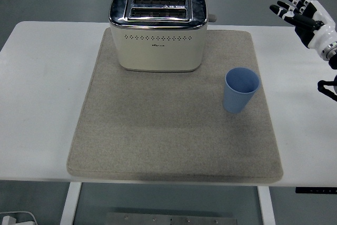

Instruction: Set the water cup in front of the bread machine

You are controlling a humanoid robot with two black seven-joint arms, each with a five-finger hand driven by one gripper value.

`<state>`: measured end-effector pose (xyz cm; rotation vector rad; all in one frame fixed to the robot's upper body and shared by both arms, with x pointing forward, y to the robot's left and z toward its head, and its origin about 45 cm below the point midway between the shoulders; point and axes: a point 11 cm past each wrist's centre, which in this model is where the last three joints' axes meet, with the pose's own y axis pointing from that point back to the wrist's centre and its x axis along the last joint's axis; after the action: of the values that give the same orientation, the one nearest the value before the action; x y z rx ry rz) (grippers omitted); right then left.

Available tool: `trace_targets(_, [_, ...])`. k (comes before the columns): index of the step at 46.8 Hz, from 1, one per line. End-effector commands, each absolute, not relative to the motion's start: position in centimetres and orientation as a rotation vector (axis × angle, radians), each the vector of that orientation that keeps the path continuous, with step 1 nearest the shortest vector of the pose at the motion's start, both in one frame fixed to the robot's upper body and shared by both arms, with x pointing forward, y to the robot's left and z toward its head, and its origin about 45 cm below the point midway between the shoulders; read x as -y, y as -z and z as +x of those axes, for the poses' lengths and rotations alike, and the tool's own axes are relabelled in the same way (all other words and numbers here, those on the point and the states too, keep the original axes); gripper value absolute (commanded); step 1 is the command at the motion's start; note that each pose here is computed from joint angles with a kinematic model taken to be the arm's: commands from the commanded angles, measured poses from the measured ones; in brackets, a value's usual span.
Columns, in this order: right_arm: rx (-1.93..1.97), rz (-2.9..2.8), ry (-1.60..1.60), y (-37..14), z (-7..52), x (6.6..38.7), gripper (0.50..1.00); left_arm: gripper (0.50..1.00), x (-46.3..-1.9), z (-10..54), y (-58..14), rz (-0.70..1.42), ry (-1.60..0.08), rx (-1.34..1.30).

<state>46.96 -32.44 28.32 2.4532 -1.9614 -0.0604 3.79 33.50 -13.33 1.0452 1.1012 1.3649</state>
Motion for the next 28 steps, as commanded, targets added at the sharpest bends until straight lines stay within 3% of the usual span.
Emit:
trace_targets(1, [1.933,2.455,0.065,-27.7,45.8,34.1,0.919,1.000,-33.5,3.8,13.3,1.045,-1.364,-1.102])
trace_targets(9, [1.831,2.490,-0.021,-27.4,42.7,35.9,0.919,1.000,-33.5,3.8,13.3,1.046,-1.365,-1.101])
trace_targets(28, [1.556,2.509,-0.326,-25.0,37.1,36.6,0.919,1.000,-33.5,3.8,13.3,1.046,-1.365,-1.101])
